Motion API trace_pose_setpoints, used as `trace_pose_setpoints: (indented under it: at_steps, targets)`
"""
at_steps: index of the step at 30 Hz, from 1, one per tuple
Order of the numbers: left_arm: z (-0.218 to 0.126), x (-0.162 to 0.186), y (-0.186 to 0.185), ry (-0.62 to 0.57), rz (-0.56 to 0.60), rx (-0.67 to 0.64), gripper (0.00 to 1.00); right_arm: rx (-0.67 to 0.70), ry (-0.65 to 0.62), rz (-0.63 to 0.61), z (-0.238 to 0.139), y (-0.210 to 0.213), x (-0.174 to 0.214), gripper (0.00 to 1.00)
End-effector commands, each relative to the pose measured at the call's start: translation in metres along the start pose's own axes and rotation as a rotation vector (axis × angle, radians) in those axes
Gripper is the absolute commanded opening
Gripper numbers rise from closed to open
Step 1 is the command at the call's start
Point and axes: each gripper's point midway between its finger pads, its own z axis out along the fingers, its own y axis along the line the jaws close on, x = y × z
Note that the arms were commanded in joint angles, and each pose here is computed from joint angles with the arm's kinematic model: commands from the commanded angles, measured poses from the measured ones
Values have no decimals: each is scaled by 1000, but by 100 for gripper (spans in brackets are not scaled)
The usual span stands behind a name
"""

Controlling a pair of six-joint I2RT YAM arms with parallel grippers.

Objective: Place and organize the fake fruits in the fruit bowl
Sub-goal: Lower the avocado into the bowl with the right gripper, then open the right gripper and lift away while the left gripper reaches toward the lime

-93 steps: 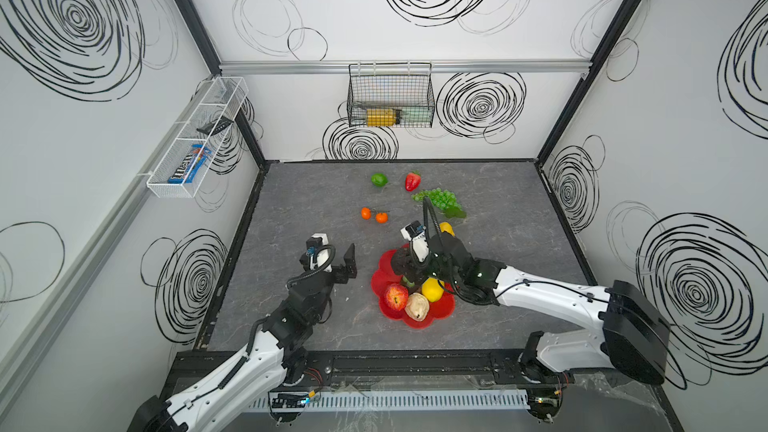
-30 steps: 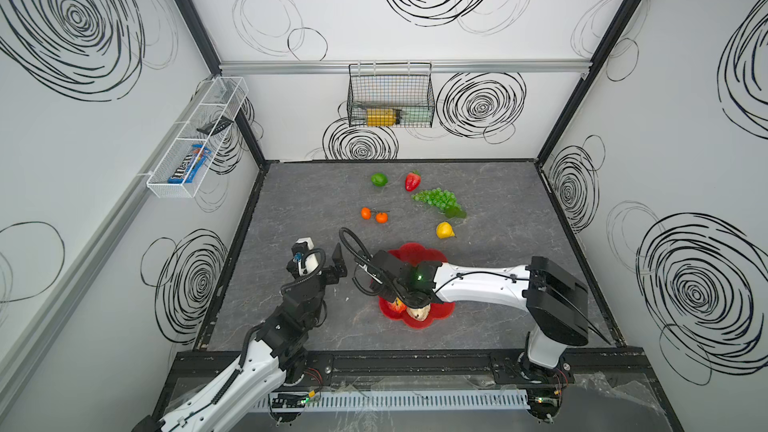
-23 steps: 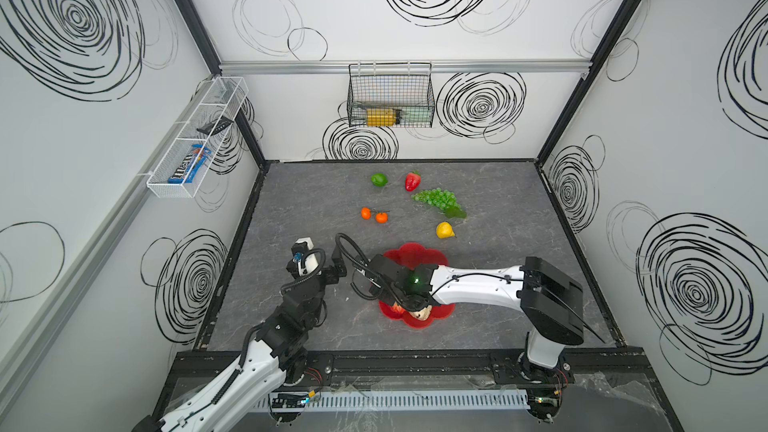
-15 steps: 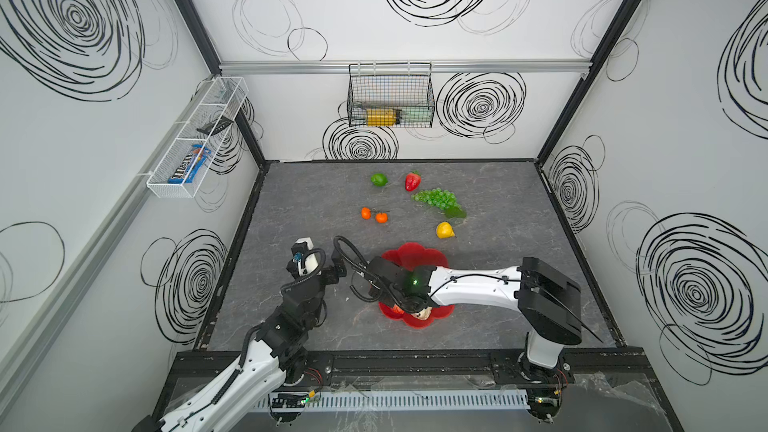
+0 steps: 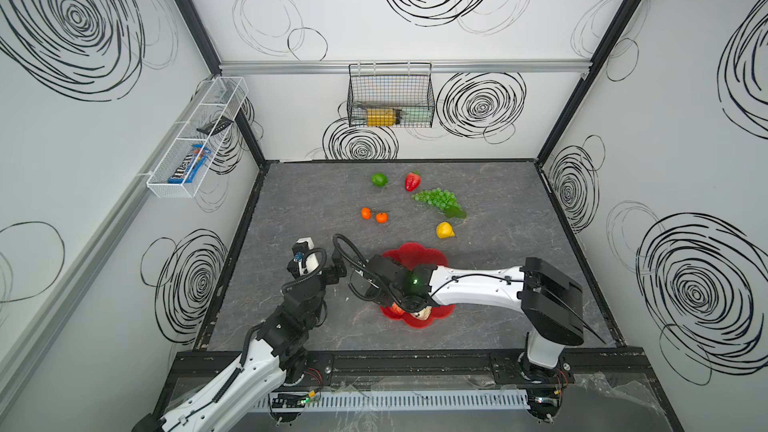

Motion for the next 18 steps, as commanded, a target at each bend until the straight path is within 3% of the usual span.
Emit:
trace_pose_setpoints:
  at_steps: [1, 10, 18]
  targets:
    - [1, -7, 2, -33, -31, -11, 96, -19, -47, 20, -20, -2, -16, 83]
    - [2, -6, 2, -30, -32, -10, 96, -57, -109, 113, -36, -18, -27, 84]
    - [4, -4, -2, -13, -37, 13, 96, -123, -127, 374, -42, -60, -22, 76]
